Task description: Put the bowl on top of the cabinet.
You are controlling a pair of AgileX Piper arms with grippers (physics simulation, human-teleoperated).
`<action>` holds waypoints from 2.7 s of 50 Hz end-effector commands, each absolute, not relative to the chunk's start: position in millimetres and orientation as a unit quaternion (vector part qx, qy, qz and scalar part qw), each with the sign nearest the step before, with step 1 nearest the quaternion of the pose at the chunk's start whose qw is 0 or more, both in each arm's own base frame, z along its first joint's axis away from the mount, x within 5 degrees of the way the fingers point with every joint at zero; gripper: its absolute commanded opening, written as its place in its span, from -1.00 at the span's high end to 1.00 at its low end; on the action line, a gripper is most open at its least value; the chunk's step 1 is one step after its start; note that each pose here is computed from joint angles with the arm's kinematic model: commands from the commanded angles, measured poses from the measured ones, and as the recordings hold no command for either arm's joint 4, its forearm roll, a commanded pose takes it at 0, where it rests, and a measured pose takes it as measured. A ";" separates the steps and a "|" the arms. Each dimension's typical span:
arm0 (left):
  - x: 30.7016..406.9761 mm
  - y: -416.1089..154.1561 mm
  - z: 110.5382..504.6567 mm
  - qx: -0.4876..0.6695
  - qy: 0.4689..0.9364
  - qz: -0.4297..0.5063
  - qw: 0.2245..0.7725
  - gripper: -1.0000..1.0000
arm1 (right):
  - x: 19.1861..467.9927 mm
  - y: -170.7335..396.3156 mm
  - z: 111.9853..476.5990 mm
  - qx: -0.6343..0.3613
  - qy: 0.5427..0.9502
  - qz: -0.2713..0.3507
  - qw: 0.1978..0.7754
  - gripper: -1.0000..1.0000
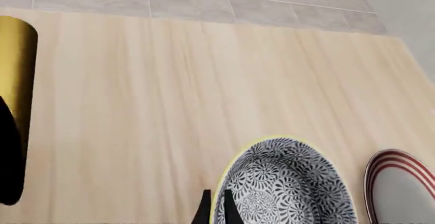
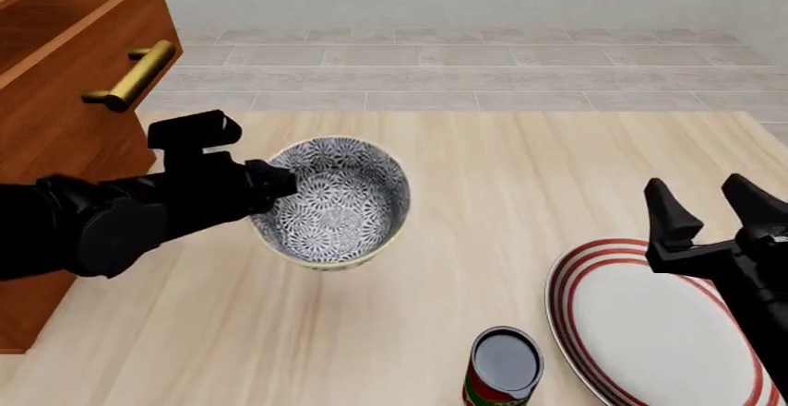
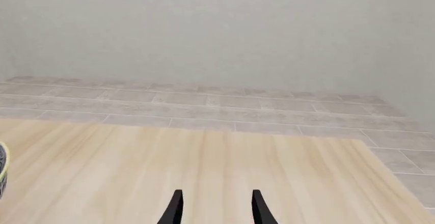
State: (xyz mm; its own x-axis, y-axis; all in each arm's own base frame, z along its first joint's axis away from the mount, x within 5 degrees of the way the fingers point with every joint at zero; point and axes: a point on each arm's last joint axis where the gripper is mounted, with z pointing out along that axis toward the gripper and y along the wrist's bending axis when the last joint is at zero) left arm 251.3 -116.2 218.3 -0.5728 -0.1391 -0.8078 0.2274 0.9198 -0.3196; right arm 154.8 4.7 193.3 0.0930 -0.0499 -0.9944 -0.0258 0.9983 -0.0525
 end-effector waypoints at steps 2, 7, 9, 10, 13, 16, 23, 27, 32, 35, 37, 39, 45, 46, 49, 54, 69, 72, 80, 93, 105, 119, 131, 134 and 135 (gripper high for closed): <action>243.2 -112.0 248.3 0.019 0.856 -0.206 0.474 1.00 | 155.6 5.5 192.7 -0.031 0.672 -0.008 0.740 -1.00; 240.7 -110.5 261.6 0.016 0.854 -0.208 0.477 1.00 | 155.5 5.6 192.7 -0.031 0.672 -0.008 0.740 -1.00; 238.6 -109.2 270.1 0.019 0.852 -0.207 0.481 1.00 | 155.6 5.4 192.7 -0.031 0.672 -0.008 0.740 -1.00; 236.0 -108.3 279.5 0.025 0.849 -0.206 0.486 1.00 | 155.5 5.5 192.7 -0.031 0.672 -0.008 0.740 -1.00; 233.9 -104.3 291.8 0.026 0.846 -0.202 0.492 1.00 | 155.5 5.8 192.7 -0.031 0.672 -0.007 0.740 -1.00; 232.3 -103.1 300.4 0.032 0.845 -0.198 0.495 1.00 | 155.5 5.9 192.8 -0.031 0.672 -0.007 0.740 -1.00; 228.3 -98.5 324.7 0.034 0.843 -0.193 0.501 1.00 | 155.3 5.7 193.2 -0.030 0.671 -0.006 0.741 -1.00; 224.8 -95.7 335.8 0.036 0.840 -0.191 0.507 1.00 | 155.2 5.8 193.4 -0.031 0.671 -0.006 0.741 -1.00; 223.3 -89.6 349.7 0.032 0.838 -0.183 0.513 1.00 | 155.2 5.9 193.5 -0.031 0.670 -0.006 0.741 -1.00; 222.0 -87.6 357.3 0.031 0.837 -0.182 0.515 1.00 | 155.2 5.8 193.5 -0.030 0.670 -0.005 0.741 -1.00; 219.4 -85.1 365.9 0.031 0.834 -0.180 0.521 1.00 | 155.1 5.8 193.6 -0.029 0.670 -0.005 0.742 -1.00; 218.6 -84.5 368.5 0.030 0.833 -0.181 0.522 1.00 | 155.1 5.8 193.6 -0.029 0.670 -0.005 0.742 -1.00; 214.5 -79.2 383.8 0.022 0.827 -0.180 0.531 1.00 | 155.1 5.8 193.6 -0.029 0.670 -0.004 0.742 -1.00; 214.4 -76.6 385.9 0.018 0.826 -0.178 0.534 1.00 | 155.1 5.9 193.5 -0.029 0.670 -0.004 0.742 -1.00; 213.2 -72.4 392.3 0.008 0.824 -0.177 0.539 1.00 | 155.2 6.0 193.3 -0.028 0.671 -0.003 0.741 -1.00; 211.1 -66.0 403.3 -0.002 0.820 -0.172 0.545 1.00 | 155.3 6.0 193.1 -0.028 0.671 -0.002 0.741 -1.00; 204.1 -48.3 437.5 -0.048 0.809 -0.168 0.562 1.00 | 155.4 6.1 193.0 -0.027 0.672 -0.001 0.740 -1.00; 203.4 -45.1 441.7 -0.056 0.806 -0.167 0.565 1.00 | 155.4 6.1 193.0 -0.027 0.672 -0.001 0.740 -1.00; 202.1 -30.8 454.6 -0.094 0.798 -0.158 0.575 1.00 | 155.6 6.3 192.6 -0.028 0.673 -0.001 0.739 -1.00; 198.1 -4.0 459.8 -0.168 0.781 -0.139 0.586 1.00 | 155.5 7.1 192.6 -0.030 0.672 0.001 0.740 -1.00; 198.6 14.9 466.4 -0.216 0.772 -0.117 0.586 1.00 | 155.4 6.9 192.8 -0.029 0.672 0.001 0.740 -1.00; 189.5 41.5 483.9 -0.267 0.762 -0.071 0.585 1.00 | 155.7 7.4 192.1 -0.030 0.674 0.002 0.738 -1.00; 185.8 57.5 483.5 -0.332 0.743 -0.070 0.577 1.00 | 155.8 7.3 191.9 -0.030 0.674 0.001 0.738 -1.00; 186.6 63.0 479.8 -0.352 0.739 -0.068 0.571 1.00 | 155.8 7.2 192.0 -0.030 0.674 0.001 0.738 -1.00; 185.9 65.0 479.8 -0.356 0.737 -0.066 0.571 1.00 | 155.8 7.3 191.9 -0.030 0.674 0.001 0.738 -1.00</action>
